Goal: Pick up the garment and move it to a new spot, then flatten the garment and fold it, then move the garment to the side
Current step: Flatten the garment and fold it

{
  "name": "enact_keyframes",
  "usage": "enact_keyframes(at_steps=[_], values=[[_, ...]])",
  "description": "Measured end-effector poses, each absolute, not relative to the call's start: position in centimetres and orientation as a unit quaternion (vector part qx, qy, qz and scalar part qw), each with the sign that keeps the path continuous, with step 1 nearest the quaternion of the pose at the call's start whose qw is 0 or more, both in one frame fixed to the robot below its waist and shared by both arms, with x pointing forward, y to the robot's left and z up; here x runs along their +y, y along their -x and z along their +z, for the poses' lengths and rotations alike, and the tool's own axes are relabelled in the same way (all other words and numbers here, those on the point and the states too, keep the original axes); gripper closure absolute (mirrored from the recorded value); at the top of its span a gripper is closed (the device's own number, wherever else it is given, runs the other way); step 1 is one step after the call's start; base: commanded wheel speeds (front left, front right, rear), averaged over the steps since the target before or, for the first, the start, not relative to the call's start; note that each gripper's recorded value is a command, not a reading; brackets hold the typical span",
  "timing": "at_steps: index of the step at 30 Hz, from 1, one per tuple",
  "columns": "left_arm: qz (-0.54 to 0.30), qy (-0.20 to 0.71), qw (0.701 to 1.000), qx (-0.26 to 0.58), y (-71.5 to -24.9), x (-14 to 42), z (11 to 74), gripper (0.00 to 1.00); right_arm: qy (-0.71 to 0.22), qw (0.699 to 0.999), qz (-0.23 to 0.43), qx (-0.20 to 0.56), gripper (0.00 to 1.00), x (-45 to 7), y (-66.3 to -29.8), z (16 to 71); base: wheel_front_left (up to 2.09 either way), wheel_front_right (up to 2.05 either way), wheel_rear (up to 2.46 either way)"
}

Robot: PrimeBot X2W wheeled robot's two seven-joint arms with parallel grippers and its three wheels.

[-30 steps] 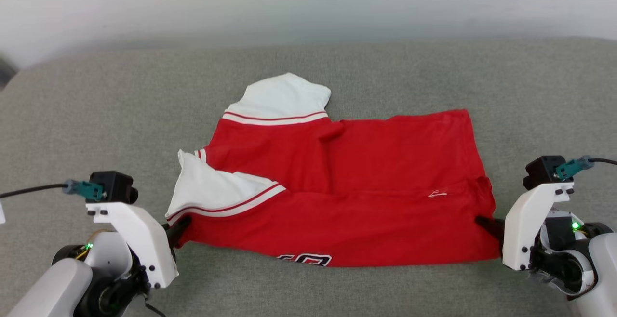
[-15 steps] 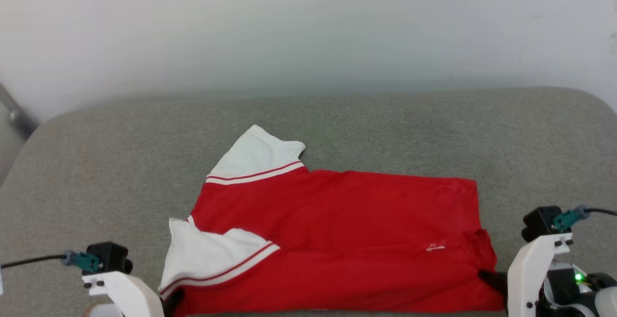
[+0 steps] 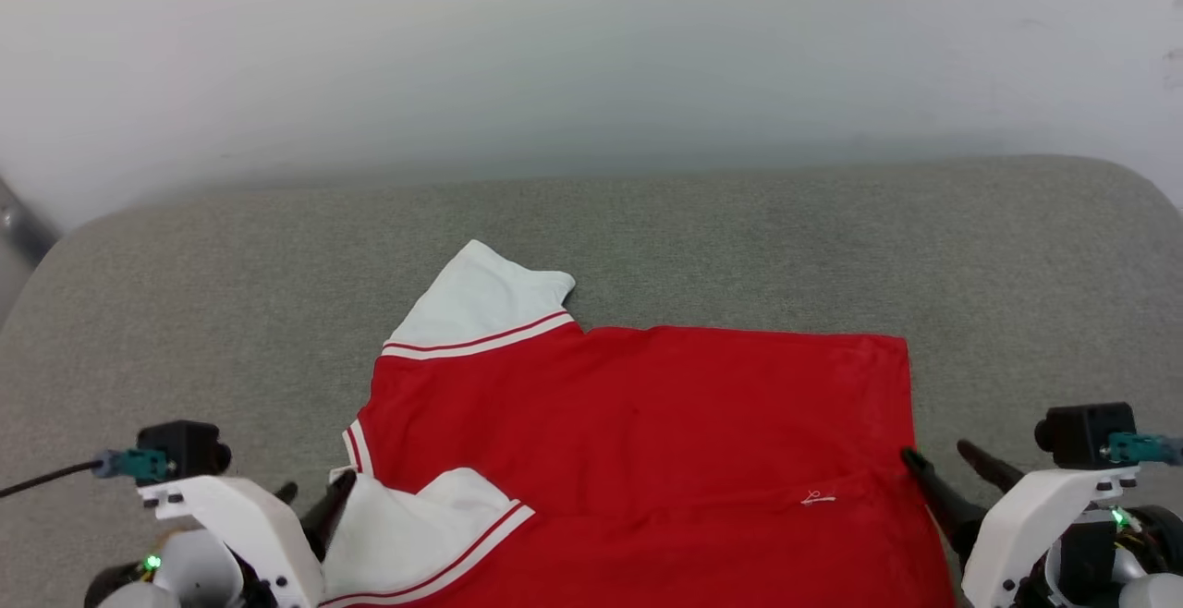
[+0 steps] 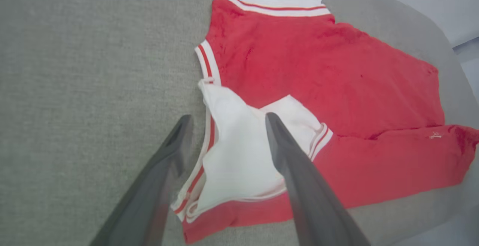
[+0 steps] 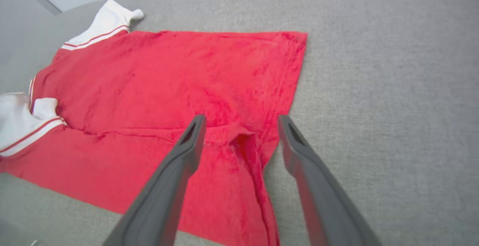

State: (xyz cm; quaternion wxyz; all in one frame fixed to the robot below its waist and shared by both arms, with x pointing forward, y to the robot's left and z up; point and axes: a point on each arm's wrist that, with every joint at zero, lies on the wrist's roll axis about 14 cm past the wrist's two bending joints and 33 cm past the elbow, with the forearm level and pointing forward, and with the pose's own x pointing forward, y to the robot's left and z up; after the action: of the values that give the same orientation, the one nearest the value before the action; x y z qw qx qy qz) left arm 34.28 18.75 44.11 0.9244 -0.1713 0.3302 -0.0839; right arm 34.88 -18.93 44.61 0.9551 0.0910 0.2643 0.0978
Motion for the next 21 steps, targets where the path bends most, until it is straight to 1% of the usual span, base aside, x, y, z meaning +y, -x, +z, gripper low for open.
enact_keyframes(at_steps=[2,6,12,17,19,21], values=[[-0.077,0.16,0.941,0.288,-36.1,19.1,45.7,0.0,-0.095,0.967,0.086,0.22,0.0,-19.4,-35.3,46.0,0.0,0.0,0.0],[-0.071,0.14,0.965,0.21,-39.6,19.1,49.2,0.0,-0.084,0.984,0.06,0.149,0.0,-20.9,-35.7,48.6,0.0,0.0,0.0],[-0.083,0.113,0.98,0.138,-45.2,17.9,53.0,0.0,-0.06,0.996,0.032,0.059,0.0,-22.2,-37.1,52.7,0.0,0.0,0.0],[-0.099,0.1,0.981,0.134,-50.5,16.6,53.6,0.0,-0.054,0.998,0.019,0.017,0.0,-22.4,-39.1,54.6,0.0,0.0,0.0],[-0.108,0.093,0.979,0.148,-52.6,16.2,53.1,0.0,-0.051,0.999,0.013,0.011,0.0,-22.7,-39.8,54.7,0.0,0.0,0.0],[-0.126,0.086,0.972,0.18,-54.3,15.3,51.9,0.0,-0.052,0.999,0.007,0.015,0.0,-22.9,-40.4,54.2,0.0,0.0,0.0]])
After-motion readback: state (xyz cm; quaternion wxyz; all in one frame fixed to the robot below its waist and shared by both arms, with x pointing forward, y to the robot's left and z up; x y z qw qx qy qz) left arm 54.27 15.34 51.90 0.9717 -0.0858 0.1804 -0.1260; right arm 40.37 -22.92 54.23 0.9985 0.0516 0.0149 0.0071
